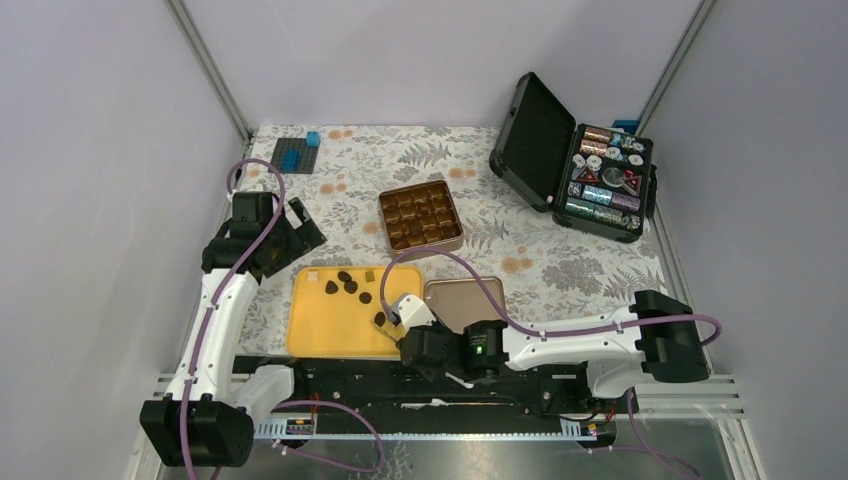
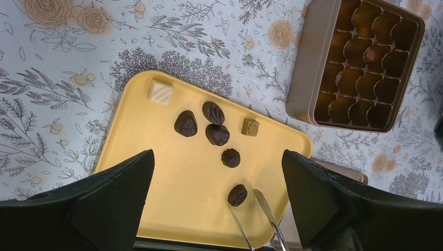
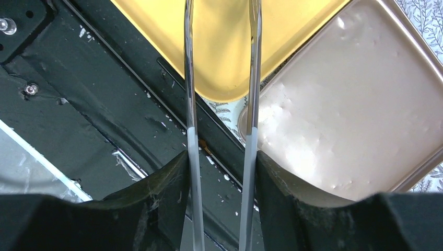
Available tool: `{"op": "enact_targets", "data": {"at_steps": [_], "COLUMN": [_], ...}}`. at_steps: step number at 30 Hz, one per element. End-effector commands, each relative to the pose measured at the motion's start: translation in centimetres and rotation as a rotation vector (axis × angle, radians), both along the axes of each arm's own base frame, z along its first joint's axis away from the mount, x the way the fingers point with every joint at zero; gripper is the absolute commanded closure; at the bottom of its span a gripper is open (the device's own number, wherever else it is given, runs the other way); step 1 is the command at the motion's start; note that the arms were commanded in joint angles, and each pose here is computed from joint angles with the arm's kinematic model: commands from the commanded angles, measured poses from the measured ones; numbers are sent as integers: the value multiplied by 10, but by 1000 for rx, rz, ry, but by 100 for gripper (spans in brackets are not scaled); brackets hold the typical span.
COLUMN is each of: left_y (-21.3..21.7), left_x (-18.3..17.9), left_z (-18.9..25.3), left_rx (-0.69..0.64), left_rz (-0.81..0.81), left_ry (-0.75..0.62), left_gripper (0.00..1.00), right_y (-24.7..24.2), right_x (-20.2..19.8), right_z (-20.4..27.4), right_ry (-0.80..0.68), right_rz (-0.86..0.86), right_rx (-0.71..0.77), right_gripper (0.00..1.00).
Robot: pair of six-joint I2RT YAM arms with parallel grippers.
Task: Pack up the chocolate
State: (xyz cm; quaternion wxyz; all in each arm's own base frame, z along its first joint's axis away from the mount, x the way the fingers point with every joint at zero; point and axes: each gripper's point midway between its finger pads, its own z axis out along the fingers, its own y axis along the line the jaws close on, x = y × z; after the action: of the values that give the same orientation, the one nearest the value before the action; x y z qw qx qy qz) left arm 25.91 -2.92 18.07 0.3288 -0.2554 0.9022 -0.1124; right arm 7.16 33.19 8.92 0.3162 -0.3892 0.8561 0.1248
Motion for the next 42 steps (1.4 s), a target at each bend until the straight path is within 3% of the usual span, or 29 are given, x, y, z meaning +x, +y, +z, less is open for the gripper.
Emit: {"op": "enact_targets", "data": {"at_steps": [1, 11, 27, 42], "left_y": [-2, 0, -4, -1], "left_x": [8, 7, 8, 6], "left_z": [14, 15, 9, 11], "left_rx": [-8, 2, -20, -6], "left_rz": [-14, -13, -12, -8], "left_ry": [-66, -67, -60, -67], "left_gripper": [1, 1, 1, 1], "right_y": [22, 33, -16, 14], "right_x": [1, 5, 9, 9], "right_z": [18, 15, 15, 13], "right_ry": [-33, -60, -46, -70], "right_rz": [23, 24, -101, -16], "right_rx": [48, 28, 4, -7], "right_gripper": [46, 47, 49, 49]}}
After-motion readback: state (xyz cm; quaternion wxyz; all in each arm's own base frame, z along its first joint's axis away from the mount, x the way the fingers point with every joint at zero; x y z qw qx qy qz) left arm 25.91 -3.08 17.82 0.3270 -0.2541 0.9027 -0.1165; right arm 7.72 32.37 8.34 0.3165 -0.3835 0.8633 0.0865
